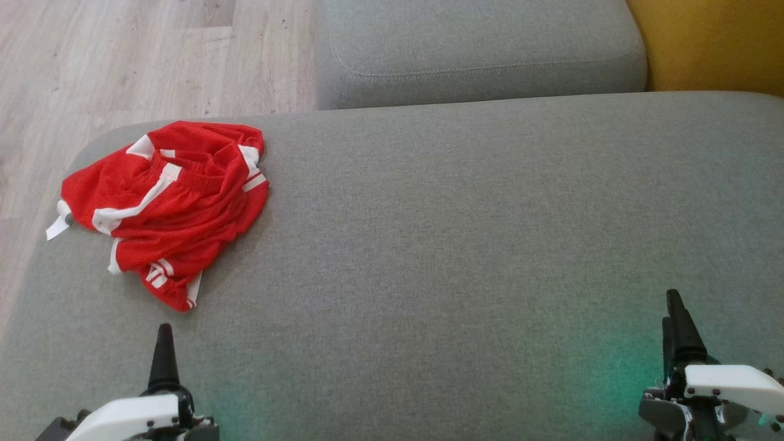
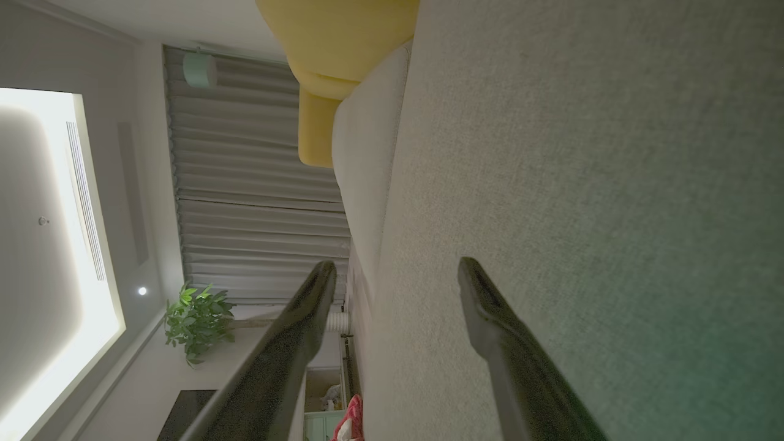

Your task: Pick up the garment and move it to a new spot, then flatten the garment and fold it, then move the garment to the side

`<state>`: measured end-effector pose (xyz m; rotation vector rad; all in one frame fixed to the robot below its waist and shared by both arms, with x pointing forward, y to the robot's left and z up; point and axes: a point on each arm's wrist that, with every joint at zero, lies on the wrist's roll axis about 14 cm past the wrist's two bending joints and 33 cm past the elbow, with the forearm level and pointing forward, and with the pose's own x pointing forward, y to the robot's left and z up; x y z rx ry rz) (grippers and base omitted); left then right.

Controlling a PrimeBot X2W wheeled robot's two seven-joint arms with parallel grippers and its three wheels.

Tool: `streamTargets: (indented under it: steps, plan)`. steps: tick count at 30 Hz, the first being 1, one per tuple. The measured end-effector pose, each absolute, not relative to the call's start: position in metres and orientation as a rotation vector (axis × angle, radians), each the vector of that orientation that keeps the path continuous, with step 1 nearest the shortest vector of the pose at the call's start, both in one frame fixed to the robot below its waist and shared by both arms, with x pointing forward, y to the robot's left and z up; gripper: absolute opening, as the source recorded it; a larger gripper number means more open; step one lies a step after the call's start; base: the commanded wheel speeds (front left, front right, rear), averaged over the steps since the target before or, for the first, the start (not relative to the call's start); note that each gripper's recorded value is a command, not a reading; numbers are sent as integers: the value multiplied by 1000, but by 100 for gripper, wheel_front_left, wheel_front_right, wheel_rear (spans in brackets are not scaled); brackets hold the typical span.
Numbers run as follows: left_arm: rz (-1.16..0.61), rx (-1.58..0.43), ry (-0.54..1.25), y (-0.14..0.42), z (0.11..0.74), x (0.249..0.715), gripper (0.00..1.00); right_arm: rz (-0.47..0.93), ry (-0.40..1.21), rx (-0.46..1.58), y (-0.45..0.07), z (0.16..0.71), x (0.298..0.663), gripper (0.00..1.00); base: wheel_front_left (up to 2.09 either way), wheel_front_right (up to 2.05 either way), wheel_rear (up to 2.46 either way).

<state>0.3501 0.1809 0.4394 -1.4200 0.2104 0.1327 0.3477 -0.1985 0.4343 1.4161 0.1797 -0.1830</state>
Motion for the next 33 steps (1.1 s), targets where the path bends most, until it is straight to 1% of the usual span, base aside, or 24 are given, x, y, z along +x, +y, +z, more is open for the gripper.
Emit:
streamTargets:
  steps: [12,28,33]
  plan:
    - [95,-1264,200,174,452,352,100,-136,168,1233,-194,445,350,100,0,0,0]
    - [57,-1077,171,167,463,354,100,-115,136,1037,-195,454,349,100,0,0,0]
    - [0,-999,164,156,468,352,100,-78,146,942,-186,456,349,100,0,0,0]
